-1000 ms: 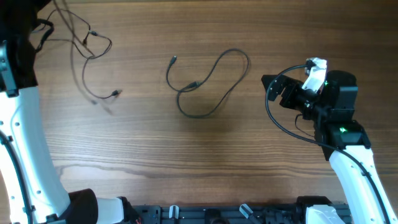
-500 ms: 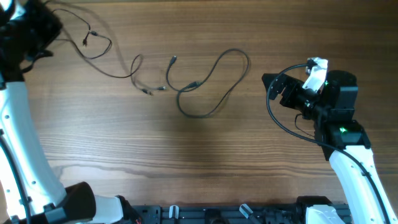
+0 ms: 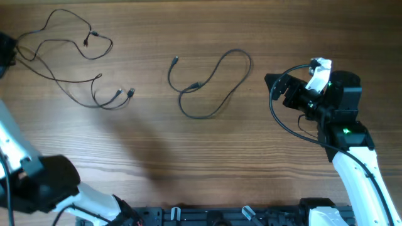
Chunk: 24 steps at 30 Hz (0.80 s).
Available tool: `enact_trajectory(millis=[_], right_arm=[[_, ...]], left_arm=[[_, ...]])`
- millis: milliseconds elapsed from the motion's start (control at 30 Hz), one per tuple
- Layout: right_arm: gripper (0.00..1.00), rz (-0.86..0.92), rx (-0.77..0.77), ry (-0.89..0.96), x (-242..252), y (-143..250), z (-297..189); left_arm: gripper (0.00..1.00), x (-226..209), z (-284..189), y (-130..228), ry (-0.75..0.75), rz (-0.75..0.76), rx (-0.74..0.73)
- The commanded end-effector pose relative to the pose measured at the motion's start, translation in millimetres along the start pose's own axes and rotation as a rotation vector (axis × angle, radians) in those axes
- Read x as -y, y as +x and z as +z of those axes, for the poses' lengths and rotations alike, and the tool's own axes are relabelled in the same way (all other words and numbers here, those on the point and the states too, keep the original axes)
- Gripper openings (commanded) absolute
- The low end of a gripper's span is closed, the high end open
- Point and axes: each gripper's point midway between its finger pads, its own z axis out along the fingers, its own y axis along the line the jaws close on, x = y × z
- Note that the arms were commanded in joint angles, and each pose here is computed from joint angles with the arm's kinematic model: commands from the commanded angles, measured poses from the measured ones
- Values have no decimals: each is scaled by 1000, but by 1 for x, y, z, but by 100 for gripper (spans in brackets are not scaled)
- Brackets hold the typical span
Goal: Untangle cables
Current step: 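Lower the second cable at the left side and release it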
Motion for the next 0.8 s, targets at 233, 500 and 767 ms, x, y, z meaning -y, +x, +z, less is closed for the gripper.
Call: enact_trajectory(millis=[233,500,767], right_arm=[[100,-8,24,5,-4,-9,-1],[100,-6,25,5,-4,-9,-1],[100,-5,24,5,-4,-9,-1]], left_arm=[[4,-102,78,-51,-287,-250,88],[25,-157,115,-66,-396,-309,111],[51,-180,127,-66,-480,-314,124]])
